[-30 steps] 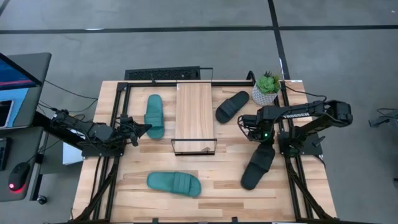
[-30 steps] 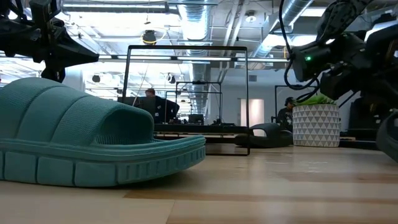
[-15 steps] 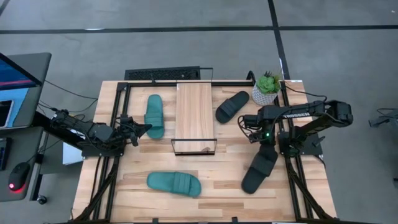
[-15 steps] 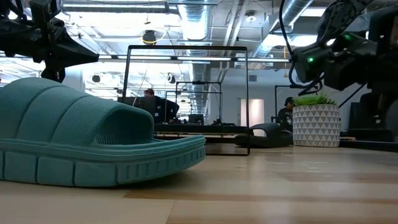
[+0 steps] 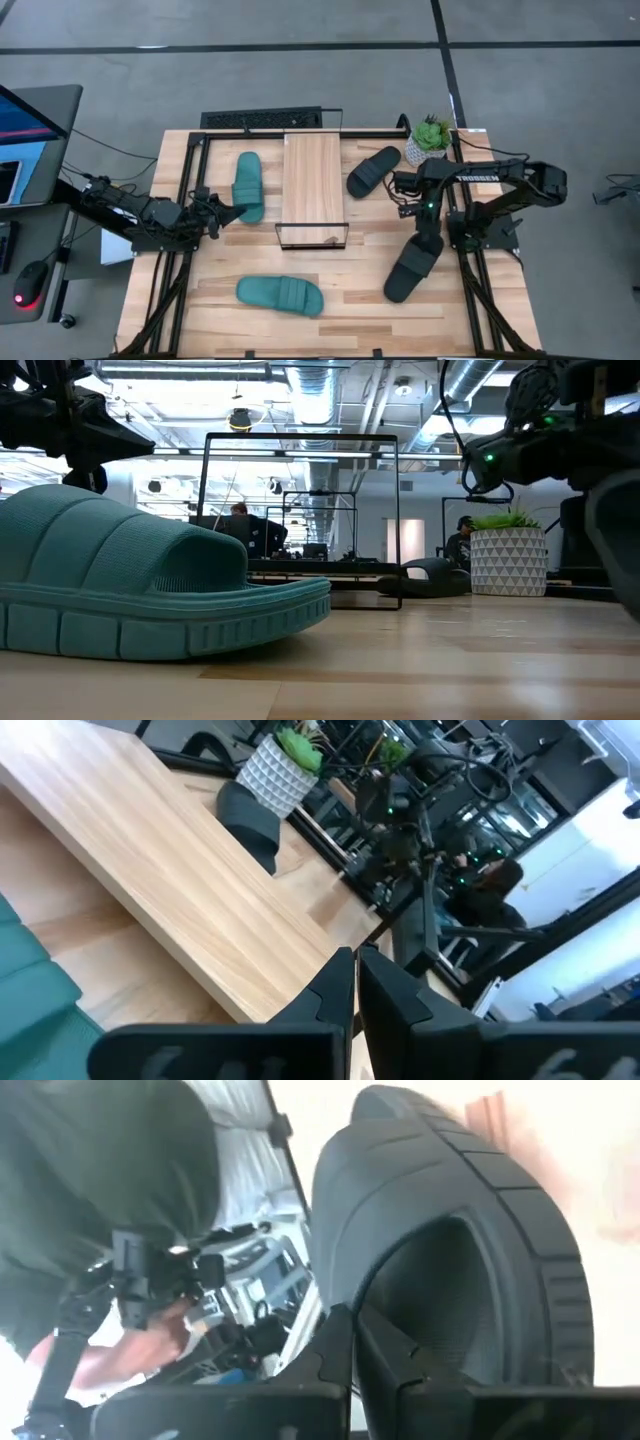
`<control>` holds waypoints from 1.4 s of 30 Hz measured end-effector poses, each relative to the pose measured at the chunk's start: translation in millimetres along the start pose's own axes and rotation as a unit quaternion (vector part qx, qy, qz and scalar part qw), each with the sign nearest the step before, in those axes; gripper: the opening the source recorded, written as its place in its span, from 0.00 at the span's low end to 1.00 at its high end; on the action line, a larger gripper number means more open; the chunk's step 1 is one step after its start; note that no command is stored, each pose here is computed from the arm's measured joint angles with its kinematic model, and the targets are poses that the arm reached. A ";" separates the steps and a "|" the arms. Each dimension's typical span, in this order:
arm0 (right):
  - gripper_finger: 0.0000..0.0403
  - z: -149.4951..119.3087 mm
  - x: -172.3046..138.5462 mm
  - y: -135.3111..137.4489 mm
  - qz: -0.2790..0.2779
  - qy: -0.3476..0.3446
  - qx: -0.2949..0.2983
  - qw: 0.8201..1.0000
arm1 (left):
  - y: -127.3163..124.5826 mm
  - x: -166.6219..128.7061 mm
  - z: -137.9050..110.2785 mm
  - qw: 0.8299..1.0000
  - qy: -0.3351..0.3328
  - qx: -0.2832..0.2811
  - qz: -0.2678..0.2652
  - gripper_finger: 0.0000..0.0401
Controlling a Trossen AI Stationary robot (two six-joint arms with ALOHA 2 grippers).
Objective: Pick and place slides into the shelf
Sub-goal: Put the bottom black slides on the shelf
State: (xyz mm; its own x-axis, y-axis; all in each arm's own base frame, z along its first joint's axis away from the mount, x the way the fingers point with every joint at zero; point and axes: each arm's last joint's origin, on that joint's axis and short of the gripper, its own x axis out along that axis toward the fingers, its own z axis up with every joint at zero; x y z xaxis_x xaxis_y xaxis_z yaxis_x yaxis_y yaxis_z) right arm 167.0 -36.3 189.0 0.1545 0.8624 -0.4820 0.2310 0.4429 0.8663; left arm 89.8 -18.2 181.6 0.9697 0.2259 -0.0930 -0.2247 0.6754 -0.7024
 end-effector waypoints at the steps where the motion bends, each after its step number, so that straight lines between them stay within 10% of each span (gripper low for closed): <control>1: 0.00 -0.8 -1.5 0.7 0.005 -0.006 -0.002 1.000 | 0.0 0.0 0.0 1.000 0.000 -0.001 0.000 0.02; 28: 0.00 -43.5 -48.9 18.1 0.020 -0.206 -0.079 0.975 | -2.0 18.7 -17.4 0.994 -0.013 -0.093 -0.050 0.02; 42: 0.00 -60.7 -57.2 24.8 0.000 -0.267 -0.112 0.957 | -59.5 23.5 27.1 0.988 -0.077 0.059 -0.119 0.02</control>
State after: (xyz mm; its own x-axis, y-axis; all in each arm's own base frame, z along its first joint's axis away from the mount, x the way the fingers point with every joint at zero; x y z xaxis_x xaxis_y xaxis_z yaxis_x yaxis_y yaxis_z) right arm 105.6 -59.8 246.0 0.6374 0.6402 -0.4289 0.0293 0.5361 0.8436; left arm 123.4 -34.0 240.4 0.9724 0.1487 0.1798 -0.0104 0.7975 -0.6033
